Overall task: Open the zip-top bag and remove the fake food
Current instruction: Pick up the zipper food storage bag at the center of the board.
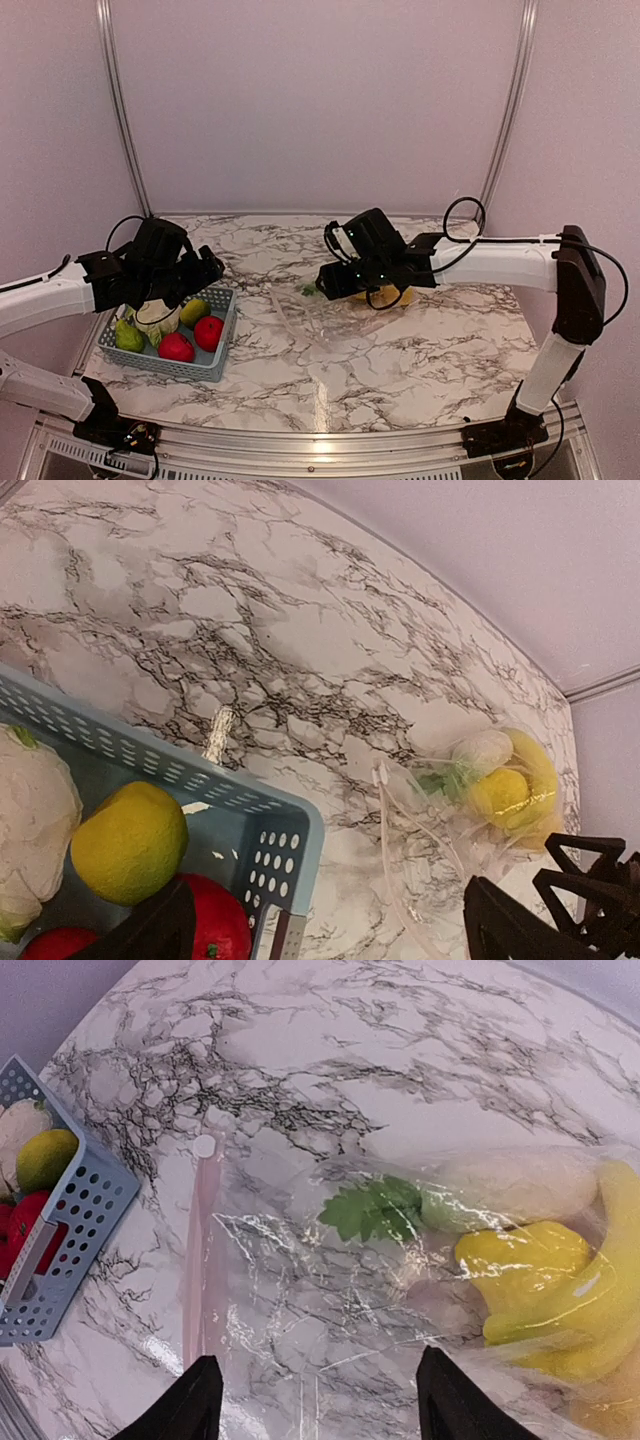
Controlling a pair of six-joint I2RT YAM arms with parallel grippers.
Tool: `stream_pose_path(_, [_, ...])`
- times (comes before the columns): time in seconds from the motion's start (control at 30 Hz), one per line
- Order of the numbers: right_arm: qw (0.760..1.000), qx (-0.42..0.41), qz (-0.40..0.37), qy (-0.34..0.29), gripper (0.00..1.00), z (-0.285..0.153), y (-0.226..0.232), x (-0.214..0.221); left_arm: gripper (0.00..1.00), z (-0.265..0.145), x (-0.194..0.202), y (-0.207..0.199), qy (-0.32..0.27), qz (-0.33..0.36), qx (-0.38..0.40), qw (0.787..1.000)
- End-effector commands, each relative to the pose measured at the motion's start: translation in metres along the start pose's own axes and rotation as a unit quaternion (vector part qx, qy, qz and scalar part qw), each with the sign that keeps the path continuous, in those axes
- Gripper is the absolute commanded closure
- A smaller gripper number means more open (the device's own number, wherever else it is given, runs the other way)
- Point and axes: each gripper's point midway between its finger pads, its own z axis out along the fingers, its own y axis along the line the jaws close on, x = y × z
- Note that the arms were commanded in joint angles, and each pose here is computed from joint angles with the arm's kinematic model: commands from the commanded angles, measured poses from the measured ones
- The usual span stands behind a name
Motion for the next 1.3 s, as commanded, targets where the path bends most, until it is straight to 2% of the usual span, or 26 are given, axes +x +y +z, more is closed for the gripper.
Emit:
stream_pose_path(0.0, [0.999,0.008,-0.033,0.02,0.4,0.013,0.02,0.004,0.05,0.0,-0.001,-0.039,0.007,0.003,0.069,0.998])
stream_pose_path(0.13, [0.998,0.007,-0.047,0.036,0.48,0.024,0.034,0.009,0.06,0.0,-0.001,-0.039,0.004,-0.002,0.074,0.997])
stream_pose_path(0.3, [0.997,0.01,-0.061,0.053,0.53,0.035,0.045,0.02,0.07,-0.001,0.002,-0.042,0.01,-0.007,0.087,0.996])
stream_pose_path(0.57, [0.995,0.025,-0.071,0.065,0.54,0.044,0.049,0.028,0.08,0.003,0.01,-0.047,0.023,-0.007,0.106,0.994])
stream_pose_path(0.9, [0.994,0.04,-0.086,0.061,0.49,0.042,0.061,0.026,0.08,0.006,0.016,-0.048,0.032,-0.006,0.116,0.993])
stream_pose_path(1.27, [0.991,0.075,-0.091,0.069,0.59,0.055,0.05,0.034,0.09,0.009,0.026,-0.057,0.056,-0.001,0.138,0.989])
